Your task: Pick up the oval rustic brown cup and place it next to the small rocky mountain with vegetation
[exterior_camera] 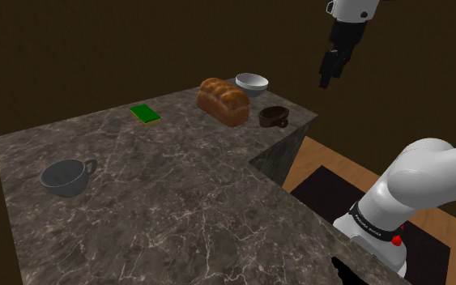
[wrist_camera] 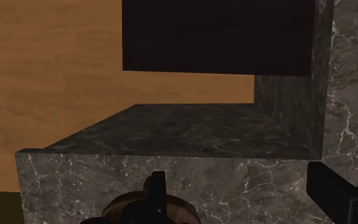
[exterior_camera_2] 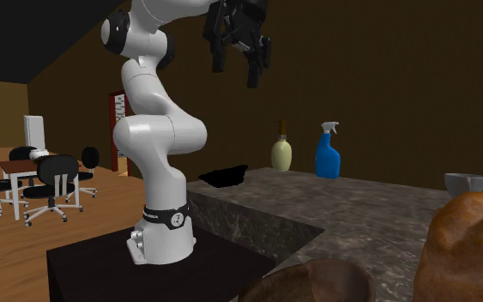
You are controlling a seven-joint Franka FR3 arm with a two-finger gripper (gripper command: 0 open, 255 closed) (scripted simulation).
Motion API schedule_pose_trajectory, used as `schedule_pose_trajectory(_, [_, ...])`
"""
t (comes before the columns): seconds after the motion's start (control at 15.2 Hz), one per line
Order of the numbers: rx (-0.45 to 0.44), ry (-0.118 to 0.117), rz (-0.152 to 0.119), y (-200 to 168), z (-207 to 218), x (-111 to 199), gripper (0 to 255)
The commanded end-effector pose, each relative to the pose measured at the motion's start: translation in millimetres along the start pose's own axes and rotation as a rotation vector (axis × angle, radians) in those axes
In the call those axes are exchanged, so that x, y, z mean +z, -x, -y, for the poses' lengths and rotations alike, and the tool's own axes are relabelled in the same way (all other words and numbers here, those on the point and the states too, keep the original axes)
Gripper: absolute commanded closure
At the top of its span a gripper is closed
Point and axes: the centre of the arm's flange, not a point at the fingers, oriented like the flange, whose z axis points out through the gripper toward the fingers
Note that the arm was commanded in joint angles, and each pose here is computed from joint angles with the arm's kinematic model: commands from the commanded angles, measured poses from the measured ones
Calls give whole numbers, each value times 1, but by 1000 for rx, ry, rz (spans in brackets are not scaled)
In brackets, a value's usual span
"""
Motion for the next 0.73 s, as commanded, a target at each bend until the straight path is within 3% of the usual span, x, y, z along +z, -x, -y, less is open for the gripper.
schedule_pose_trajectory(0.0, [0, 0, 0, 0, 0, 0, 0])
schedule_pose_trajectory(0.66, [51, -62, -127, -37, -54, 112, 0])
